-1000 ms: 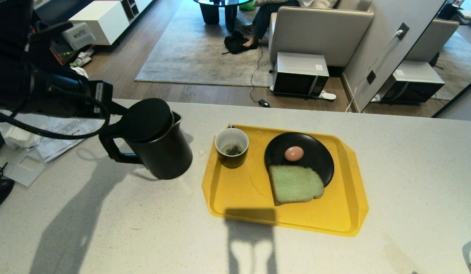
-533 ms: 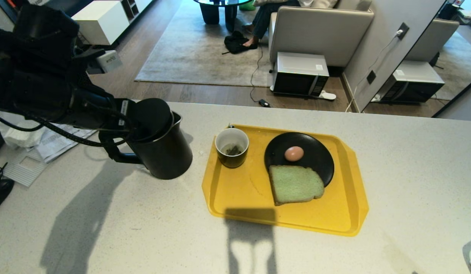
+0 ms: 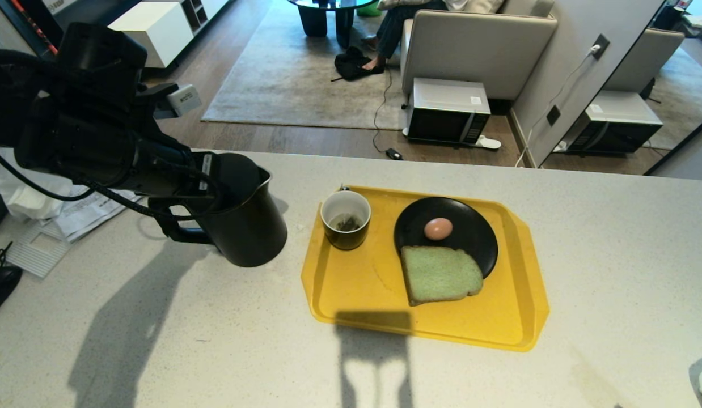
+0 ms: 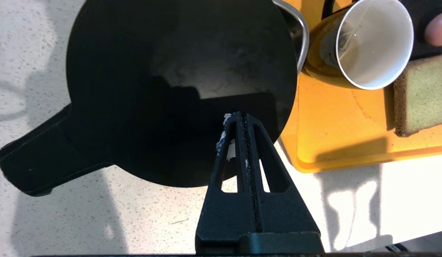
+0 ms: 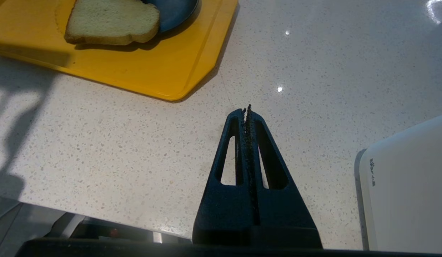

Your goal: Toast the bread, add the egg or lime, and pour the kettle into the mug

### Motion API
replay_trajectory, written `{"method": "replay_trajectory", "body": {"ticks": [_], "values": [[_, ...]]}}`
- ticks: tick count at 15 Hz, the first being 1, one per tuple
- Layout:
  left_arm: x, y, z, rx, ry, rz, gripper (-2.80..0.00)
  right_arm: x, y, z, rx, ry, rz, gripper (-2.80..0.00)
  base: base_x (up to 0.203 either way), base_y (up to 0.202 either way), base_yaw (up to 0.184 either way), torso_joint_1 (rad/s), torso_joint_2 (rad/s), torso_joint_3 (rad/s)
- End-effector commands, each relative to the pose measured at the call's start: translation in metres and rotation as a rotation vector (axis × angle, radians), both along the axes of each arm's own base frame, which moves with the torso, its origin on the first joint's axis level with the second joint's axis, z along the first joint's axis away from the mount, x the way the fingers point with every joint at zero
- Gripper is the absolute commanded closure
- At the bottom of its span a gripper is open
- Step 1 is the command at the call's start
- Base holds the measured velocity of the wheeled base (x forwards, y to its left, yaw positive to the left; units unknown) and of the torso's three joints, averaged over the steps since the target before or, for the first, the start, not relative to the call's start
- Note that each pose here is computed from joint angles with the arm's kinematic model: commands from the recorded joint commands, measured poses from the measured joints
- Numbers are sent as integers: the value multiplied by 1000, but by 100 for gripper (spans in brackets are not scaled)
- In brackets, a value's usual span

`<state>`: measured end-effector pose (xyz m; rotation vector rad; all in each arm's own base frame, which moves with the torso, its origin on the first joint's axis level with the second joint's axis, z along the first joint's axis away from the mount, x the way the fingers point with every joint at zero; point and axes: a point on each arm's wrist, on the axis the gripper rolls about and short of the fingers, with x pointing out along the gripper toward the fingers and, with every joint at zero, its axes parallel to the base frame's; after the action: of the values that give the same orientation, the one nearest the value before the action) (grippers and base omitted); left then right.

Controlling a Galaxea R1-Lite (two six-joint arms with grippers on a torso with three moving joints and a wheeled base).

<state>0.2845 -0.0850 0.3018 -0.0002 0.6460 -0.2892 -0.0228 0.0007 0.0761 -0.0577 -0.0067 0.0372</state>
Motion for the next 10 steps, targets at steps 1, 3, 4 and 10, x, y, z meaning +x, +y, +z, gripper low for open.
{"method": "replay_trajectory", "body": {"ticks": [1,3,4,10], "values": [[-3,1,1,1,1,2,0,0,0,0,-1,1,1,0,0,0,0,0,0,0],[-13,1,13,-11,-40,-9,0,0,0,0,-1,2,1,0,0,0,0,0,0,0],[-21,1,21,-18,-68,-17,0,0,0,0,-1,1,1,0,0,0,0,0,0,0],[-70,-1,57,-52,-209,-90,0,0,0,0,-1,1,1,0,0,0,0,0,0,0]]}}
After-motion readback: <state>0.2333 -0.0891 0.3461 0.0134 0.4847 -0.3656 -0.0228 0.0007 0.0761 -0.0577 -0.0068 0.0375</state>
